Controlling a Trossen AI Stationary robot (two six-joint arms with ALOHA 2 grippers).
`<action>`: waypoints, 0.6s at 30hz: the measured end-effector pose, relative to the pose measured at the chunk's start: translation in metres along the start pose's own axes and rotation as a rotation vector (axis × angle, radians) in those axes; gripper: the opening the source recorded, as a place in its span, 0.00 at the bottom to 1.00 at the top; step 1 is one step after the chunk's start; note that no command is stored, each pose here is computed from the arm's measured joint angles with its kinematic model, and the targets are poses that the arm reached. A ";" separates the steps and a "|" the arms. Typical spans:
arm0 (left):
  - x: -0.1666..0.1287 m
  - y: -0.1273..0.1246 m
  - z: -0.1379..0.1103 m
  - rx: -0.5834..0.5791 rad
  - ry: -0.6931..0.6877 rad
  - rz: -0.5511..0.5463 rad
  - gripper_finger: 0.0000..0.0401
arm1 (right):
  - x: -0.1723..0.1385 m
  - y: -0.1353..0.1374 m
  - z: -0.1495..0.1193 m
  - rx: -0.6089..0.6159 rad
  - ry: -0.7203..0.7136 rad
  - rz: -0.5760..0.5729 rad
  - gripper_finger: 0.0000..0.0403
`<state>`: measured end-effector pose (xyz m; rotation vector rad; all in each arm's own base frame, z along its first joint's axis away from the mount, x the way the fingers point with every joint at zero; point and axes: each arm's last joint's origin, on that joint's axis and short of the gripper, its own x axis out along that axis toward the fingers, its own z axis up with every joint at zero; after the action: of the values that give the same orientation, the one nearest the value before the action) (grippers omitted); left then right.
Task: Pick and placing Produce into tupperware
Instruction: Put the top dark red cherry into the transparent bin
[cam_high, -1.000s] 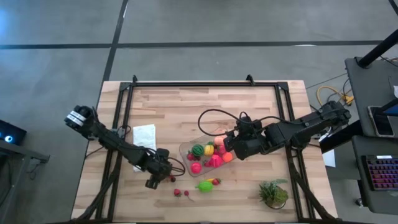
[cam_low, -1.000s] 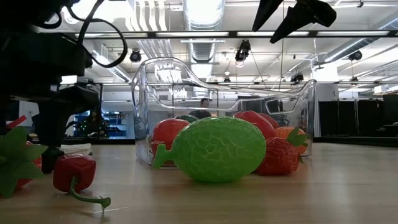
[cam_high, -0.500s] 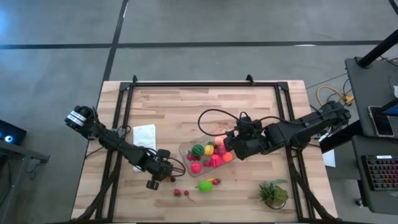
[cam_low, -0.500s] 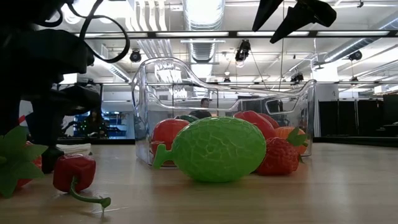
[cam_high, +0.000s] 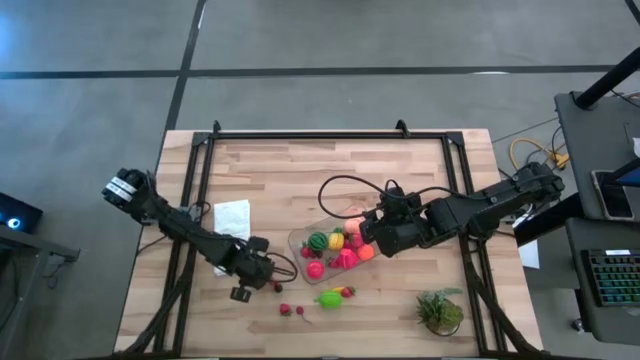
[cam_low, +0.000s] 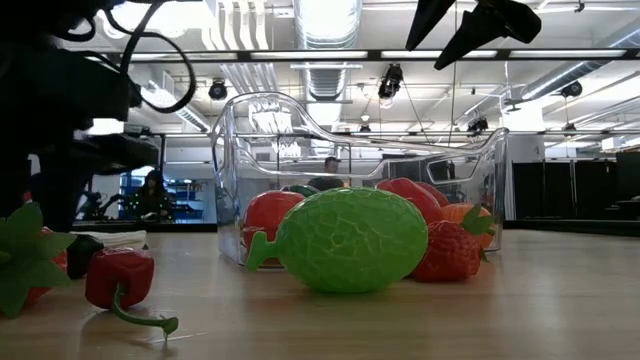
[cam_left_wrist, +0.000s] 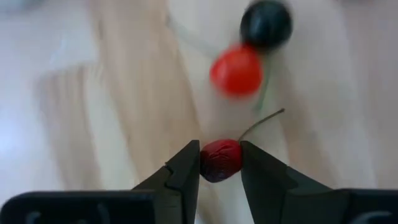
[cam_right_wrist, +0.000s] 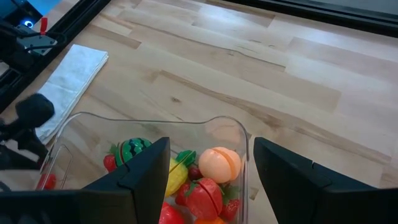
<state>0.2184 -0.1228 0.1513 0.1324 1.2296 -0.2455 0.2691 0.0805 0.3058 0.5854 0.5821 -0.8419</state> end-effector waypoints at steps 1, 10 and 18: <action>-0.004 0.001 -0.001 0.002 0.031 0.010 0.22 | 0.000 0.000 0.000 0.000 0.000 0.000 0.56; -0.079 0.012 0.002 0.021 0.029 0.241 0.22 | 0.000 0.000 0.000 -0.002 0.000 0.000 0.56; -0.152 0.039 0.040 -0.161 -0.571 0.370 0.22 | 0.001 0.000 0.001 -0.004 -0.001 -0.003 0.56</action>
<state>0.2173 -0.0772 0.3069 0.1354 0.6353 0.1357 0.2696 0.0792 0.3059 0.5805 0.5834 -0.8433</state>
